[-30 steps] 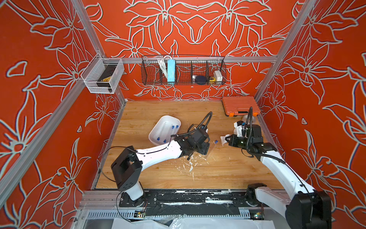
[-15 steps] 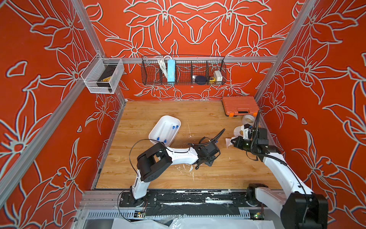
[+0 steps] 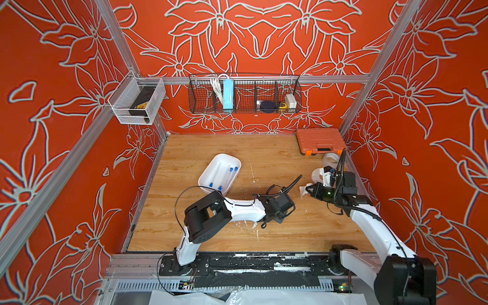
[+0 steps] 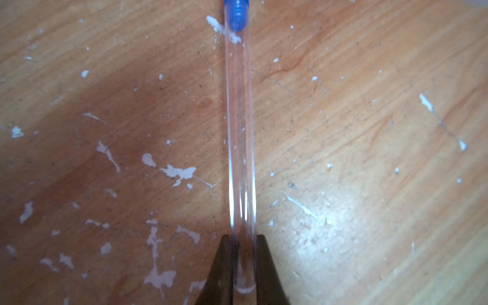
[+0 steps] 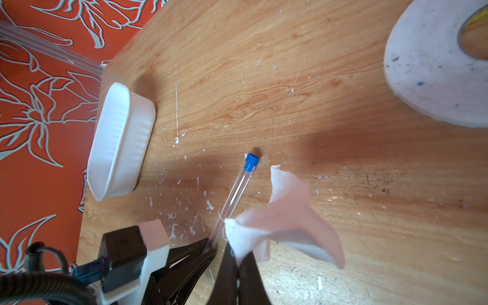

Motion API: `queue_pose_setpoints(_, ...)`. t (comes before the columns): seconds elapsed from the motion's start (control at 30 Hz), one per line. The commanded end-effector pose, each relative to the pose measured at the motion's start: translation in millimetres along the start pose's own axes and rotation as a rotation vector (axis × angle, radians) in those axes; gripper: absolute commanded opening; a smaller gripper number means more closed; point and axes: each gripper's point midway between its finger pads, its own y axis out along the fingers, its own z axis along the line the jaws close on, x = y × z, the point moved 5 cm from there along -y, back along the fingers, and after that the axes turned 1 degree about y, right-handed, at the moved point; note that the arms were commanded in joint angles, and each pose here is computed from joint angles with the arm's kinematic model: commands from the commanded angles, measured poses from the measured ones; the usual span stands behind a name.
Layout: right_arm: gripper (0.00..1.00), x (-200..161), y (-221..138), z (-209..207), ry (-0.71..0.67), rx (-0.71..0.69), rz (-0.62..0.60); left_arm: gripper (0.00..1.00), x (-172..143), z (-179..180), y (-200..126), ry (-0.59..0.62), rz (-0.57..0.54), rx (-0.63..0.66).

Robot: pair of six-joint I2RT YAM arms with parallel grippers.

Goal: Wipe the exteriors of test tubes
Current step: Pick up the test tube at the center of the board, then wipe the dirt from the test tube.

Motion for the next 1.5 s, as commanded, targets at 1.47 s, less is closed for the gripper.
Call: queue_pose_setpoints(1.47,0.0,-37.5,17.9,136.8,-0.53,0.29,0.087,0.05,12.7,19.2,-175.4,-0.297,-0.226,-0.622)
